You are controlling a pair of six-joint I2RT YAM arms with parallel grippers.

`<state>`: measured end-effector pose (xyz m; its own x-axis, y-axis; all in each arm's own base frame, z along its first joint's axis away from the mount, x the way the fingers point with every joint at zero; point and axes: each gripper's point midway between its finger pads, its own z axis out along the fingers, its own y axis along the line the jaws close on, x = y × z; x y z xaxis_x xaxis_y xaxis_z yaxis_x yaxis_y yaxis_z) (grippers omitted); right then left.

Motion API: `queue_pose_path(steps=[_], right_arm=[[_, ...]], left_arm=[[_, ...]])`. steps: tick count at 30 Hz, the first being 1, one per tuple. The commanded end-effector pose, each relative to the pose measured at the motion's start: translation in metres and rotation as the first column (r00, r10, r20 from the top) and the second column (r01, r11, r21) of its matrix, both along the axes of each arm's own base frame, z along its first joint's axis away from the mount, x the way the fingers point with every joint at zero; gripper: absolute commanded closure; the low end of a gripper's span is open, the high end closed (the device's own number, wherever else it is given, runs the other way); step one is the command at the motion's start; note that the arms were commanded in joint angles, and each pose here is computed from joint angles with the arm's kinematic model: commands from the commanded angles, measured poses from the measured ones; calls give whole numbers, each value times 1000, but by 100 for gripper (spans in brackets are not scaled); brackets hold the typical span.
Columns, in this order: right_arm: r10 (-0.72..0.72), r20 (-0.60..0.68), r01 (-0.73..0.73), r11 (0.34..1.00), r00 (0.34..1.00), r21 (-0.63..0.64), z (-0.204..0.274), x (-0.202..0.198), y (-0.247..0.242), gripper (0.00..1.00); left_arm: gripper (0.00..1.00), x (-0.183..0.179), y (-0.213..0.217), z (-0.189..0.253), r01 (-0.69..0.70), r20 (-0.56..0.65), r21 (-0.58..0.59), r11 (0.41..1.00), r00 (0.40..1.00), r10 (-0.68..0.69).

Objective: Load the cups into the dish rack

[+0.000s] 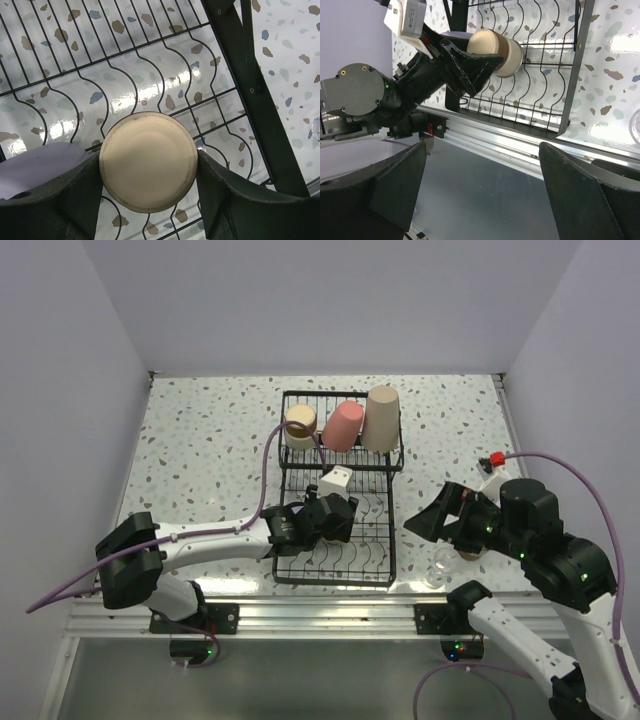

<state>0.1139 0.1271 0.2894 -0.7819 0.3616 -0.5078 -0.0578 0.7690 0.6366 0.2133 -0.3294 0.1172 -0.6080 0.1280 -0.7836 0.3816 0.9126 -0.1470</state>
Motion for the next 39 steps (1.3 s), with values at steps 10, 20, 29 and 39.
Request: queue_pose_path(steps=[10,20,29,39], right_arm=[[36,5,-36,999,999,15,1,17,15,3],[50,-3,-50,999,999,0,-6,25,20,3],[47,-3,-47,999,999,-13,-10,24,17,3],[33,-1,-33,999,999,-17,-12,17,11,3]], left_arm=[[100,16,2,-1,-45,20,-55,997,999,46],[92,16,9,-14,-59,-3,-32,998,998,59],[40,18,9,-5,-62,10,-51,997,998,63],[6,15,6,10,-57,11,-92,994,998,59]])
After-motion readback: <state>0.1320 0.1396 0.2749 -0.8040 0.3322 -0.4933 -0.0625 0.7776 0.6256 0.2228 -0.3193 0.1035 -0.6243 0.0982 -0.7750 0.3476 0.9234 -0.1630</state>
